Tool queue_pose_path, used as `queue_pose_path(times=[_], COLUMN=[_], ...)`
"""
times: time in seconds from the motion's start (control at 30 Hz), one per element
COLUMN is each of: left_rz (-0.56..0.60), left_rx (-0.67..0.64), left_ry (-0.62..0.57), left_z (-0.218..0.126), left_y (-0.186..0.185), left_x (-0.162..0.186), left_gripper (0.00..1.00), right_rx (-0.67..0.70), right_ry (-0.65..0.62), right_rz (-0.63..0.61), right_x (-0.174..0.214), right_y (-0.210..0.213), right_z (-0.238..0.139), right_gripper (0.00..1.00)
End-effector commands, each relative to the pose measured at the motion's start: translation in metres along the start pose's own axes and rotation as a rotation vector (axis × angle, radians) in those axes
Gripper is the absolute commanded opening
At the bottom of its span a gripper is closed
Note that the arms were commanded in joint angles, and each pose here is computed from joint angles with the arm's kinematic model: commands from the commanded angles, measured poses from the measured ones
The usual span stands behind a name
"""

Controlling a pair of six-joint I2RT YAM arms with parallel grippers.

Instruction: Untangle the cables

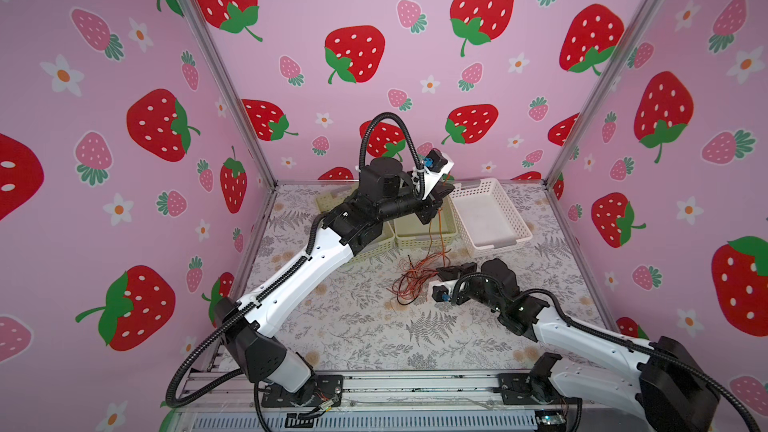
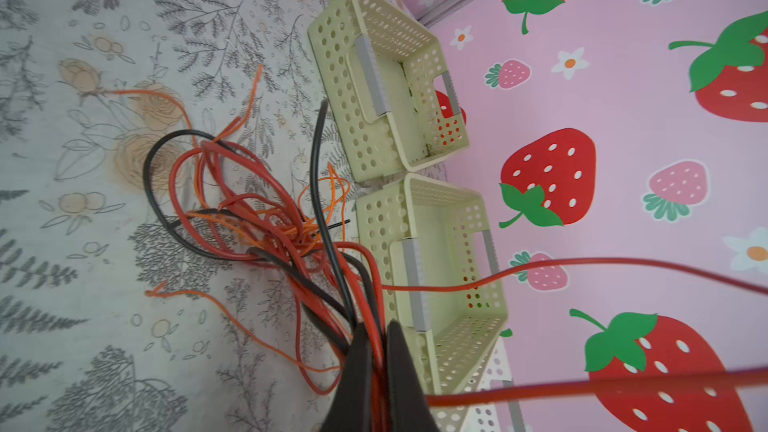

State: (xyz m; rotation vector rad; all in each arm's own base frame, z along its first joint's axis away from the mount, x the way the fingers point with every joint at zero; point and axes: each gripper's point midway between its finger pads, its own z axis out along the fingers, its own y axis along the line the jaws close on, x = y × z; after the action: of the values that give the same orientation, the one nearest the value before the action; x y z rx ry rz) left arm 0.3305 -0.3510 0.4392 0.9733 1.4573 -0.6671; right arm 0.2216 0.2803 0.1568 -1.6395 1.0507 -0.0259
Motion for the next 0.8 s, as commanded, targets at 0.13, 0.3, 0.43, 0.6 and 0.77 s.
queue_pose_path(times=[0.13, 0.3, 0.43, 0.6, 0.77], left_rz=[0.107, 0.149, 0.176, 0.211, 0.227], left_rx=[-0.125, -0.206, -0.25, -0.274, -0.307], left_ry=[-0.235, -0.308, -0.367, -0.395, -0.388], left_z=[-0.052, -0.079, -0.097, -0.109, -0.113], left_y=[0.034, 0.059, 0.077, 0.092, 0.113], left_x=[-0.098, -0.131, -0.158, -0.181, -0.186], left_gripper=[0.0, 0.0, 0.0, 0.0, 0.0], right_rx=[-0.157, -0.213, -0.262, -0.283, -0.269], right_ry=[-0.008, 0.062, 0.131, 0.153, 0.152], right_rz=[0.163, 0.189, 0.199, 0.21, 0.22], right_x=[0.013, 0.033, 0.048, 0.052, 0.053], right_y=[0.056, 0.081, 0.093, 0.097, 0.093], right_z=[0.005, 0.011, 0.017, 0.019, 0.02], right_gripper=[0.0, 0.0, 0.0, 0.0, 0.0])
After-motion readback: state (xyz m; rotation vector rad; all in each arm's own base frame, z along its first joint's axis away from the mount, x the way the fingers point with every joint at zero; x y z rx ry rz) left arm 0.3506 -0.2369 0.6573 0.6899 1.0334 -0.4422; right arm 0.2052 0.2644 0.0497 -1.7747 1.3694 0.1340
